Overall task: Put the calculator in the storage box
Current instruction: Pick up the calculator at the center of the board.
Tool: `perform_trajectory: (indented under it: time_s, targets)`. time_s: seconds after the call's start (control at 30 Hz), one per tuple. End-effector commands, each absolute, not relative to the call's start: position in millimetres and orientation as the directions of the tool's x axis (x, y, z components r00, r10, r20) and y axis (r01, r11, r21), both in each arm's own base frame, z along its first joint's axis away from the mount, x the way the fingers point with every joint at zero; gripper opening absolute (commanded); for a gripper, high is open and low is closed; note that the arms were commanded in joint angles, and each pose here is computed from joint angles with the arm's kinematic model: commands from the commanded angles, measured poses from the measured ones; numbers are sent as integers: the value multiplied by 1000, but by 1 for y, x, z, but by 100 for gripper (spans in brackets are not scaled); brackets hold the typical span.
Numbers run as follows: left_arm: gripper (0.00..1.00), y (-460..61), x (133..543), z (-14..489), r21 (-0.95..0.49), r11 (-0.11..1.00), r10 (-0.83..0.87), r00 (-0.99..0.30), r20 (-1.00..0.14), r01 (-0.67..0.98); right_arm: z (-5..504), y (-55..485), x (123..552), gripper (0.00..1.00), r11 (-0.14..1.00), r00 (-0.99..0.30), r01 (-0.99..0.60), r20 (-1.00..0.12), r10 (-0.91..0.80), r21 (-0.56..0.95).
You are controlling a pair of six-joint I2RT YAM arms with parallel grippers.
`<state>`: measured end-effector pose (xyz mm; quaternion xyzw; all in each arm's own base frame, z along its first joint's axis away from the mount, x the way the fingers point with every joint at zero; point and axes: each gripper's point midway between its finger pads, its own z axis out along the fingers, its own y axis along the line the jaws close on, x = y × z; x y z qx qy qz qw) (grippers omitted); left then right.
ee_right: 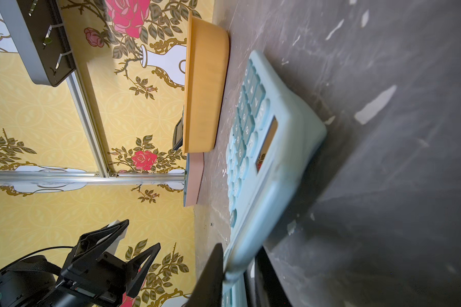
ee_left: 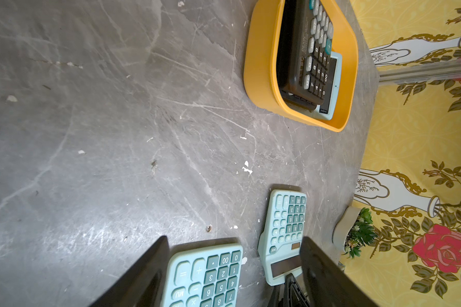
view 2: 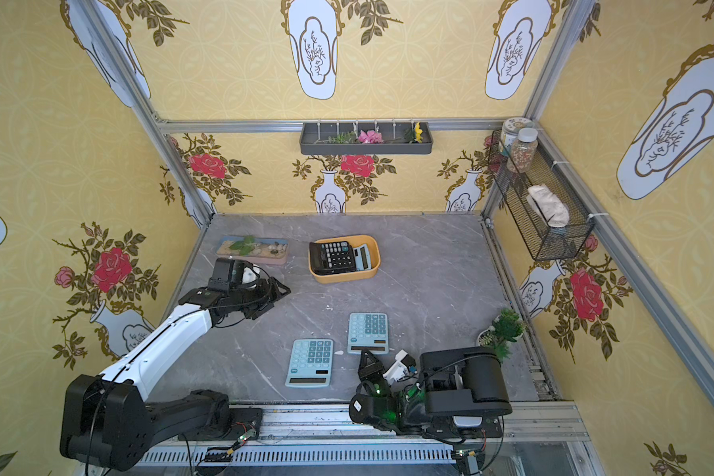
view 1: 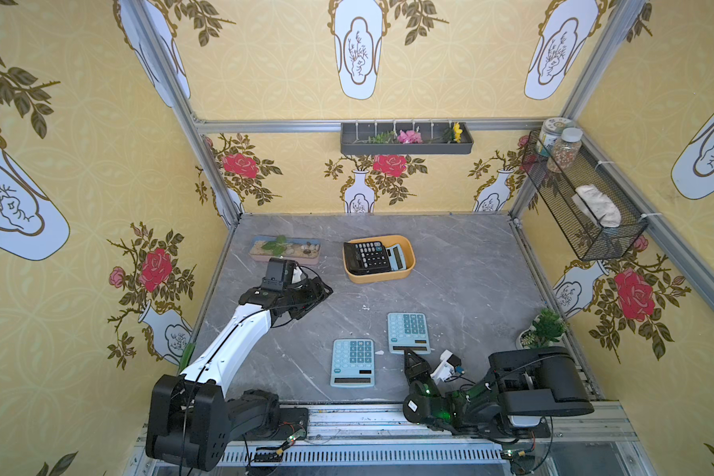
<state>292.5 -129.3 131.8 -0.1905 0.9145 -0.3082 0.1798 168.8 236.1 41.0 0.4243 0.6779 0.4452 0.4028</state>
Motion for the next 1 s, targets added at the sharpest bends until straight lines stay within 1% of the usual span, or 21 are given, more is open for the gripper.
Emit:
perform_trajectory:
  time_s: [0.0,0.33,0.53,0.8,0.93,0.97]
  targets:
    - [79,-130,295,132,-636,739,-451,-865,-221,-224,45,236,172,22,-342,-133,349,408,903,872]
    - [78,-131,295,130,-634,740,-449,-867,-216,-225,47,237,173,16,-336,-146,351,405,903,874]
    - [78,-131,295,131,-636,739,-449,-867,-219,-222,61,236,177,12,-290,-176,331,361,916,898]
    - [78,-131,295,131,-637,739,-446,-868,-218,-219,83,221,190,10,-131,-223,367,223,949,921]
    - [78,-132,295,132,-641,736,-447,-868,-216,-219,103,214,194,9,-2,-286,407,129,949,913]
    - [78,-132,295,132,-640,737,-445,-869,-216,-219,107,210,195,8,45,-305,418,93,948,908]
